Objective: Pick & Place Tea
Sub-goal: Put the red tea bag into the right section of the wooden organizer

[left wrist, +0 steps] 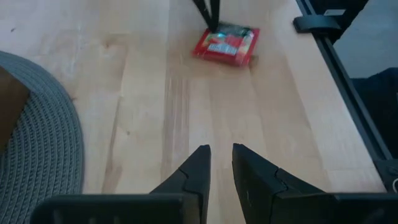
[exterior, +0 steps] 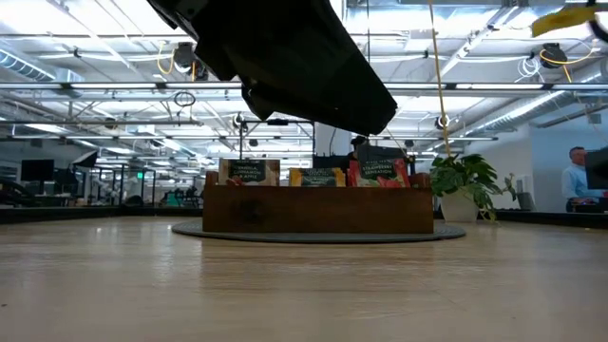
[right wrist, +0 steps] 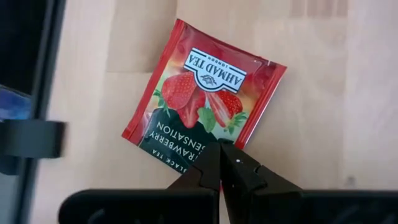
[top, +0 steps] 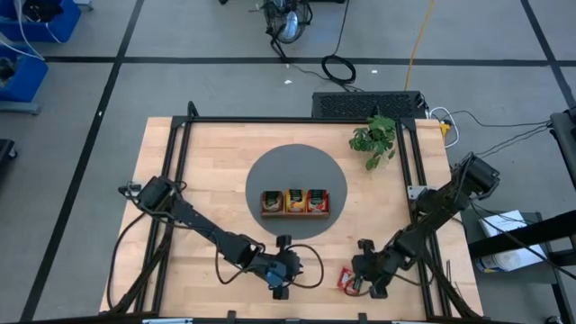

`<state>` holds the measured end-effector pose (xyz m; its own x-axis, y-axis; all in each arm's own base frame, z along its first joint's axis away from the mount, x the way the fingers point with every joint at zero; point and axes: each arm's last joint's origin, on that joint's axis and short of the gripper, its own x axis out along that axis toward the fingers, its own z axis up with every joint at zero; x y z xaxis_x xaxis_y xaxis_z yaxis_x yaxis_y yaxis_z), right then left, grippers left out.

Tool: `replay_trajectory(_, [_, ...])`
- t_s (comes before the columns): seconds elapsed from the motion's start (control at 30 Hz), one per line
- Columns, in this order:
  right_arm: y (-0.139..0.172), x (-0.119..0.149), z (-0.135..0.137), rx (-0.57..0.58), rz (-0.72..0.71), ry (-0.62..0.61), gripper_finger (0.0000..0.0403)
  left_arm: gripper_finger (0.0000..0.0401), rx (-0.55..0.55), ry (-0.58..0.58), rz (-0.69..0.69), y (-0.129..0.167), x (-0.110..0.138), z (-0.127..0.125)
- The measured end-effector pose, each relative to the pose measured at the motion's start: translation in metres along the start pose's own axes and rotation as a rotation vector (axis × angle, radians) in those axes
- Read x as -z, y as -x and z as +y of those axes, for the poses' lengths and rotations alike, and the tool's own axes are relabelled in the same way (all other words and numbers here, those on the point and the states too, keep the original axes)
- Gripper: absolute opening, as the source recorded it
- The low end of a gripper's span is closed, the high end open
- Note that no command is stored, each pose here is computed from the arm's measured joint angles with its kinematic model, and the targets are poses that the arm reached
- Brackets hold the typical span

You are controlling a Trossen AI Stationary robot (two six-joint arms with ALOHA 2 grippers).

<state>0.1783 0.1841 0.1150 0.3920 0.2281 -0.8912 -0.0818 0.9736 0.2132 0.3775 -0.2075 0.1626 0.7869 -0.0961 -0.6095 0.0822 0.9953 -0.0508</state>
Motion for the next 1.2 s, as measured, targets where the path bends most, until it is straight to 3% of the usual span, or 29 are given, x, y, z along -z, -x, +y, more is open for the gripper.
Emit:
replay_trajectory(0.1, [-0.002, -0.007, -0.009, 0.018, -0.004, 0.044, 0.0000, 0.0072, -0.003, 0.007, -0.008, -0.001, -0.002, 0.003])
replay_trajectory(0.3, [-0.004, -0.020, -0.023, 0.038, -0.023, 0.243, 0.0000, 0.0072, -0.017, 0.010, -0.035, -0.004, -0.007, 0.012])
replay_trajectory(0.5, [-0.005, -0.040, -0.044, 0.074, -0.090, 0.326, 0.0000, 0.0072, -0.018, 0.036, -0.040, -0.005, -0.009, 0.015])
replay_trajectory(0.67, [-0.006, -0.048, -0.053, -0.020, -0.086, 0.385, 0.0000, 0.0072, 0.040, 0.018, -0.032, -0.010, -0.006, 0.013])
replay_trajectory(0.77, [-0.006, -0.052, -0.052, -0.048, -0.119, 0.425, 0.0000, 0.0072, 0.063, 0.000, -0.019, -0.020, 0.003, 0.011])
replay_trajectory(0.93, [-0.004, -0.058, -0.050, 0.090, -0.181, 0.476, 0.0000, 0.0072, 0.047, -0.030, -0.047, -0.031, 0.009, 0.011])
replay_trajectory(1.2, [0.009, -0.078, -0.022, 0.039, -0.276, 0.528, 0.0000, 0.0072, 0.003, -0.066, -0.134, -0.030, 0.001, 0.010])
